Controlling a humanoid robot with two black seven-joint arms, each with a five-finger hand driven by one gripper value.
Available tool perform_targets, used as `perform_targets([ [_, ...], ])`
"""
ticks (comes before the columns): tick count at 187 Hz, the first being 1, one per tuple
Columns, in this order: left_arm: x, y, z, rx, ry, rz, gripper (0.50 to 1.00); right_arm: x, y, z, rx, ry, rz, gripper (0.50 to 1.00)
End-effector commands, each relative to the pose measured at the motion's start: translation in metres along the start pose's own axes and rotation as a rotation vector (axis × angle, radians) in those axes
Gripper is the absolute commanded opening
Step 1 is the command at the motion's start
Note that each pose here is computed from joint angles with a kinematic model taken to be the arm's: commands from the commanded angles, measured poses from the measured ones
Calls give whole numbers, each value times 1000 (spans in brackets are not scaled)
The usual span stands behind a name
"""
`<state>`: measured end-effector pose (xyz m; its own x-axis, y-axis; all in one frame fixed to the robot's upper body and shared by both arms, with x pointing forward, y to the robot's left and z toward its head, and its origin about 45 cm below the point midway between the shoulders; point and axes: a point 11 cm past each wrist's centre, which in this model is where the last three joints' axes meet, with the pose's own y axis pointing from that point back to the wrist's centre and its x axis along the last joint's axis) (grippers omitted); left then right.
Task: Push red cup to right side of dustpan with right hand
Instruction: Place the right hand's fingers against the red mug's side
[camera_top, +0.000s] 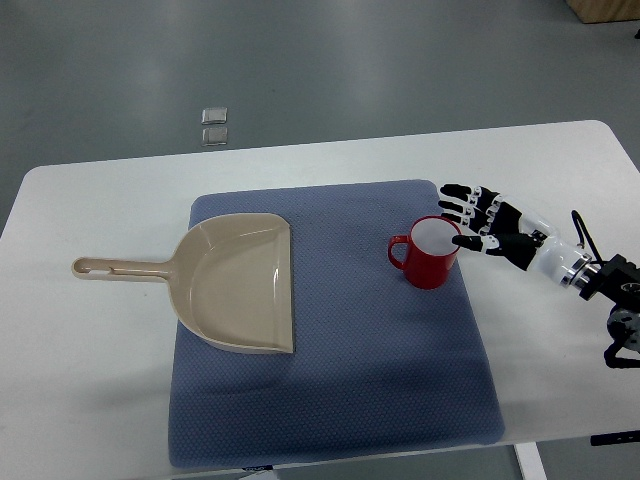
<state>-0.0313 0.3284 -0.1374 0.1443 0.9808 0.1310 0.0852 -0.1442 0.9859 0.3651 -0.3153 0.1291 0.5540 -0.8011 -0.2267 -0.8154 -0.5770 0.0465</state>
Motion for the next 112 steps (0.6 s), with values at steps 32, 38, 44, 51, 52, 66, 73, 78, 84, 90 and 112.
perform_targets([
  [32, 0, 0, 0, 0, 0, 0, 1000, -4, 1, 6, -5, -14, -1, 934],
  [38, 0, 0, 0, 0, 0, 0, 1000, -4, 2, 9, -8, -18, 0, 934],
  [44, 0, 0, 0, 0, 0, 0, 1000, -5, 2, 10, -10, -20, 0, 934],
  [51, 0, 0, 0, 0, 0, 0, 1000, -6, 4, 13, -14, -25, 2, 934],
  [52, 0, 0, 0, 0, 0, 0, 1000, -6, 4, 13, -14, -24, 1, 934],
  [66, 0, 0, 0, 0, 0, 0, 1000, -6, 5, 14, -15, -28, 2, 934],
  [73, 0, 0, 0, 0, 0, 0, 1000, -7, 5, 16, -18, -29, 0, 934],
  [78, 0, 0, 0, 0, 0, 0, 1000, -7, 6, 17, -21, -32, 2, 934],
  [84, 0, 0, 0, 0, 0, 0, 1000, -8, 8, 20, -25, -37, 5, 934],
  [90, 0, 0, 0, 0, 0, 0, 1000, -9, 9, 23, -28, -41, 6, 934],
  [112, 0, 0, 0, 0, -2, 0, 1000, -10, 9, 25, -30, -47, 6, 934],
])
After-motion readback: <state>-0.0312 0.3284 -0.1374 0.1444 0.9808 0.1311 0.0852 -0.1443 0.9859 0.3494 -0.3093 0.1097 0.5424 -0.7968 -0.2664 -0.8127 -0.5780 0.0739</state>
